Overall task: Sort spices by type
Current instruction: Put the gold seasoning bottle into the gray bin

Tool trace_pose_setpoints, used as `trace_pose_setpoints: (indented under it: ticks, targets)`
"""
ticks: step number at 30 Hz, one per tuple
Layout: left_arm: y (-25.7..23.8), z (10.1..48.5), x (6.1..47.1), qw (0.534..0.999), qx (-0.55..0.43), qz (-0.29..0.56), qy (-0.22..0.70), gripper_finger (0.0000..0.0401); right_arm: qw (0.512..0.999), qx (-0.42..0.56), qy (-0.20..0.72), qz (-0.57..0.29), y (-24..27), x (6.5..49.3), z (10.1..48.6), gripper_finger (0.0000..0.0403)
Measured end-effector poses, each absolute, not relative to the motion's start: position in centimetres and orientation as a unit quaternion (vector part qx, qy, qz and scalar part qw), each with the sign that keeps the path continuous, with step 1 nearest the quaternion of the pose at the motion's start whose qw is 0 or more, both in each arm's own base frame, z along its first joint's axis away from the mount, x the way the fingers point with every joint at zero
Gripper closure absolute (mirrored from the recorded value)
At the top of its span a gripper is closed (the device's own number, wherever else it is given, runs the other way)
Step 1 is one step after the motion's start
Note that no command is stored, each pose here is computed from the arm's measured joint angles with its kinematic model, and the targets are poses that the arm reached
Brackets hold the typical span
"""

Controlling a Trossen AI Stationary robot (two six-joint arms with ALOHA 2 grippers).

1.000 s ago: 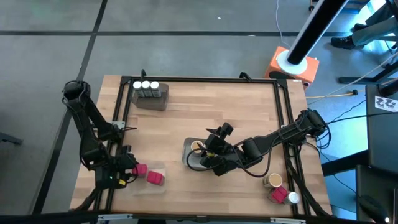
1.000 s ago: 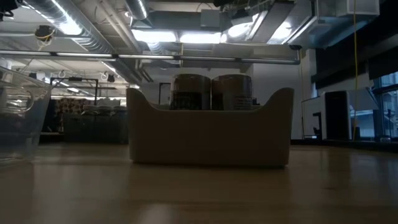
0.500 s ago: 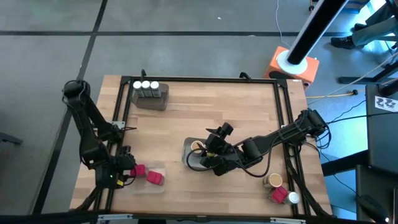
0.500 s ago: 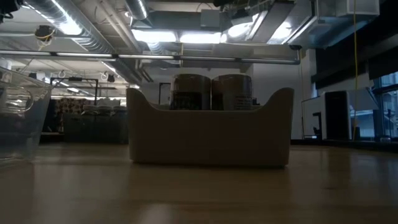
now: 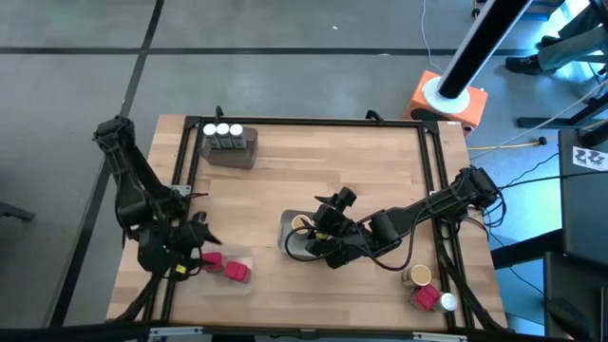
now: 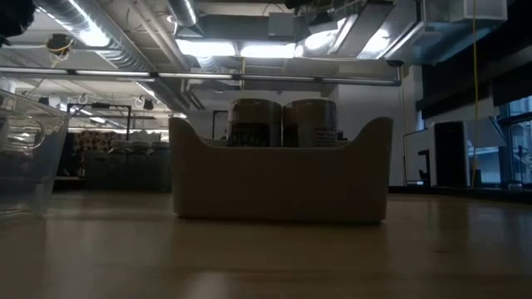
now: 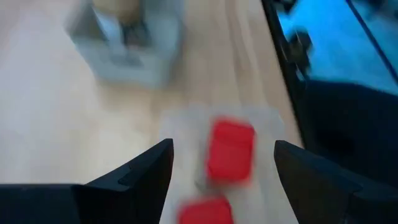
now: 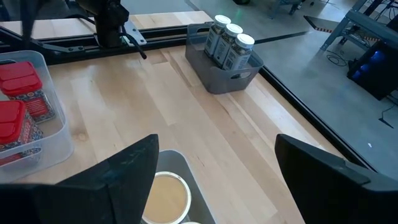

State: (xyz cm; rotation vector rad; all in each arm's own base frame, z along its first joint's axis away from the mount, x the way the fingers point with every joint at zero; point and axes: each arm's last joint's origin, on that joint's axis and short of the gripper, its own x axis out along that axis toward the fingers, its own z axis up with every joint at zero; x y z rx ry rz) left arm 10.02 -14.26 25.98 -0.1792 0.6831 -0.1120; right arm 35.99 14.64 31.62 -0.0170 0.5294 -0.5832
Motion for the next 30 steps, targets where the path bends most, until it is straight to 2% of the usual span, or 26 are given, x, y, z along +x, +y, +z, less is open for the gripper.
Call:
trace_pose_setpoints:
  ticks: [7, 12, 17, 22, 30]
  targets:
    - [-13.6, 26.5, 12.1, 0.969, 0.012, 0.017, 0.245, 0.0139, 0.924, -0.007, 0.259, -0.282, 14.7, 36.0, 31.6, 0.0081]
    - [-13.0, 25.9, 13.4, 0.963, 0.078, 0.055, 0.25, 0.0139, 0.932, 0.017, 0.271, -0.242, 15.0, 36.2, 31.7, 0.0081]
    - [-13.1, 25.1, 14.2, 0.957, 0.098, 0.073, 0.265, 0.0139, 0.925, 0.062, 0.33, -0.179, 15.8, 35.3, 32.7, 0.0081]
    - [-13.8, 24.2, 14.7, 0.951, 0.107, 0.078, 0.279, 0.0139, 0.886, 0.132, 0.409, -0.175, 17.0, 32.6, 34.4, 0.0081]
    - [-14.3, 23.3, 15.0, 0.945, 0.122, 0.08, 0.292, 0.0139, 0.801, 0.186, 0.515, -0.242, 19.4, 27.5, 34.1, 0.0081]
